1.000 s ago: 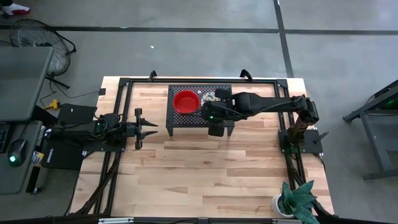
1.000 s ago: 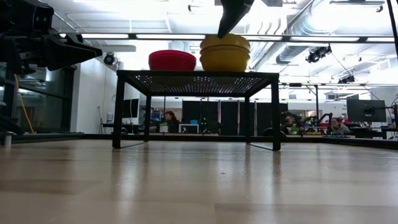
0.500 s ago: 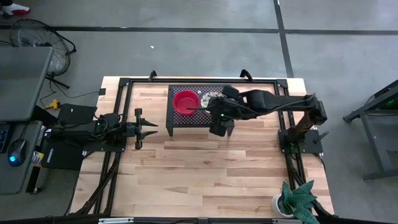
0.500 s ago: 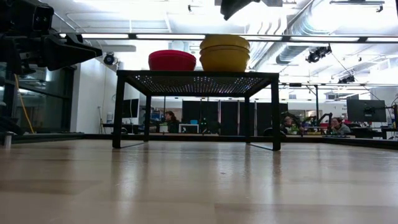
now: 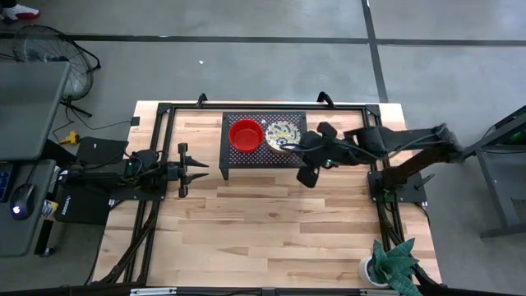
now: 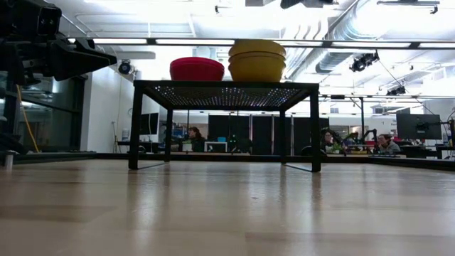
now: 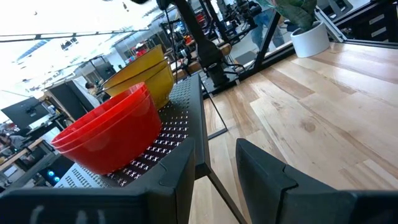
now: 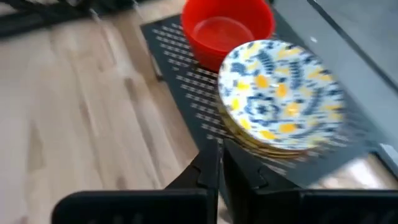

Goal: Pick & Place Mini bowls
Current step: Return to Home Position

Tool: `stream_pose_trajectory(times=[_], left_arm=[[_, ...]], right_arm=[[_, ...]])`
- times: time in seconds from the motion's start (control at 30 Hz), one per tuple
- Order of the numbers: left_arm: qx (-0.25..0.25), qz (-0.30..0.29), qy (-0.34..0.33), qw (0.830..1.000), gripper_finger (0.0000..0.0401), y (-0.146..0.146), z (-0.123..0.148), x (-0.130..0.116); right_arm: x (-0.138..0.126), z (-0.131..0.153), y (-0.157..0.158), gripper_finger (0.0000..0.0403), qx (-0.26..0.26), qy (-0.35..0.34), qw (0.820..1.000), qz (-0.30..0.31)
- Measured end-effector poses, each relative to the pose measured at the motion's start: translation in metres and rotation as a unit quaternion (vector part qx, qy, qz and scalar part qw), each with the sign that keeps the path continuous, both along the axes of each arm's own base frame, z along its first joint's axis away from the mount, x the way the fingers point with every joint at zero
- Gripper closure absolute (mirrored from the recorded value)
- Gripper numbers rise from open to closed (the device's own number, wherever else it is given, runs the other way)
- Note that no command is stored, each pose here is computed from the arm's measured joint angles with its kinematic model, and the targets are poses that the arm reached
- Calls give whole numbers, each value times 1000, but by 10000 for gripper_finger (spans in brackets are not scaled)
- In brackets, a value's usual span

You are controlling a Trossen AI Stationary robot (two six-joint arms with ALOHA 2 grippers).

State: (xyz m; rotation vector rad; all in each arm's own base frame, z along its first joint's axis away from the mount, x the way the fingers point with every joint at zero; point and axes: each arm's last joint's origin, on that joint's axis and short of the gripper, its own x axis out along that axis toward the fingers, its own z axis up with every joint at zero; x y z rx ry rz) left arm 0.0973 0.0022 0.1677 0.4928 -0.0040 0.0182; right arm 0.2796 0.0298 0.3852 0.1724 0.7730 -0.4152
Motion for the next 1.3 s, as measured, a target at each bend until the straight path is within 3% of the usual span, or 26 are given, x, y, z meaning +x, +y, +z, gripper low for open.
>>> stream_pose_trajectory(times=[0.2, 0.5, 0.83, 1.3], left_arm=[[0, 0, 0, 1000, 288, 0, 0, 0], [0, 0, 0, 1000, 288, 0, 0, 0], [0, 0, 0, 1000, 288, 0, 0, 0], [0, 0, 0, 1000, 288, 0, 0, 0]], right_arm=[[-29, -53, 2, 400, 55, -127, 989, 51], [-100, -116, -1, 401, 104, -287, 948, 88], [-160, -154, -12, 402, 108, -359, 922, 99], [-176, -193, -14, 403, 23, -408, 897, 167]])
